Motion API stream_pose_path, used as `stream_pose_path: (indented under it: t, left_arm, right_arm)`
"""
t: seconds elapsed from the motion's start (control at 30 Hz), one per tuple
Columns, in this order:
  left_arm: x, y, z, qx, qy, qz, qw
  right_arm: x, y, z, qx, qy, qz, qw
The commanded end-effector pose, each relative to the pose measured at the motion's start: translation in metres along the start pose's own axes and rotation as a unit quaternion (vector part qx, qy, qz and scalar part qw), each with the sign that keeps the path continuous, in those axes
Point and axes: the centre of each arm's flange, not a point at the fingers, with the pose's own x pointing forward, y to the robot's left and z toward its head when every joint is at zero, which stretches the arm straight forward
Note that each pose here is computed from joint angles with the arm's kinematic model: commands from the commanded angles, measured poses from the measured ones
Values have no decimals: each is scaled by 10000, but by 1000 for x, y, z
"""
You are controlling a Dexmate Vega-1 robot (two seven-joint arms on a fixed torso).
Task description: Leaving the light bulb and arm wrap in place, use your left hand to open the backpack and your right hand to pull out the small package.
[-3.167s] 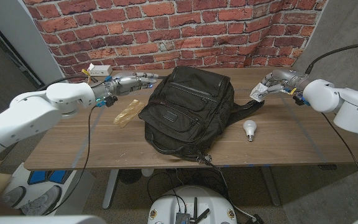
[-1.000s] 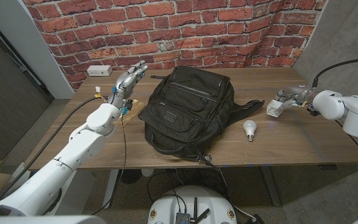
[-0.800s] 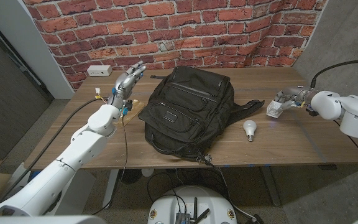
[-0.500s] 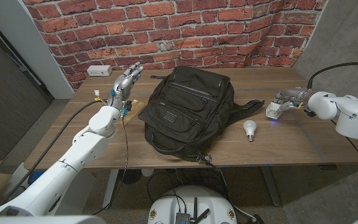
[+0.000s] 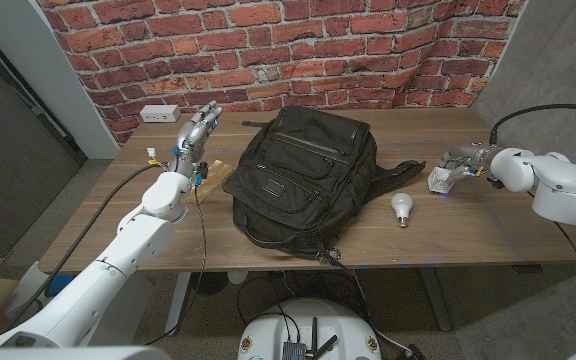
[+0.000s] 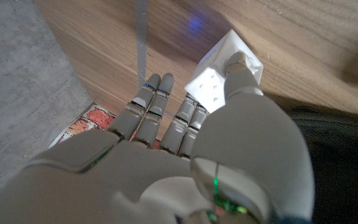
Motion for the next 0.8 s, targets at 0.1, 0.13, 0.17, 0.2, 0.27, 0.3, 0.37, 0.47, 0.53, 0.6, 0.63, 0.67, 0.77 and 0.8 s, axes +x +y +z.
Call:
stream_pose_path:
  t: [0.1,0.13,0.17,0.2,0.27,0.3,0.37,0.47,0.53,0.6,0.63,0.67,0.77,0.8]
  left_arm:
    - [-2,8,-2,-15,39,150,9999]
    - [-2,7,-1,5,36,144,9999]
    - [-2,7,0,21,40,141,9999]
    - [-2,7,0,16,31,140,9999]
    - [-2,7,1,16,24,152,9999]
    - [-2,7,1,19,20,156,9999]
    - [-2,7,2,19,14,163,9999]
    - [-2,7,2,19,10,160,9999]
    - [-2,7,2,18,6,155,9999]
    - [-2,6,2,28,4,158,9999]
    - [-2,6,2,25,-7,142,9999]
    - [-2,6,2,29,-7,139,9999]
    - [-1,6,3,28,-20,154,9999]
    - [-1,6,3,23,-25,158,9999]
  right_arm:
    - [5,2,4,-110,55,192,9997]
    - [5,2,4,-114,60,204,9997]
    - [5,3,4,-113,61,214,9997]
    - [6,3,4,-113,69,230,9996]
    - [6,3,3,-132,82,260,9995]
    - [6,3,3,-141,77,271,9995]
    - [7,4,3,-154,83,303,9994]
    - [7,4,2,-172,98,353,9992]
    - [8,4,2,-150,112,376,9991]
    - [8,4,1,-151,95,368,9992]
    - [8,4,1,-151,96,375,9991]
    - [8,4,1,-148,95,382,9991]
    - [8,4,2,-138,70,419,9990]
    - [7,4,2,-125,56,439,9989]
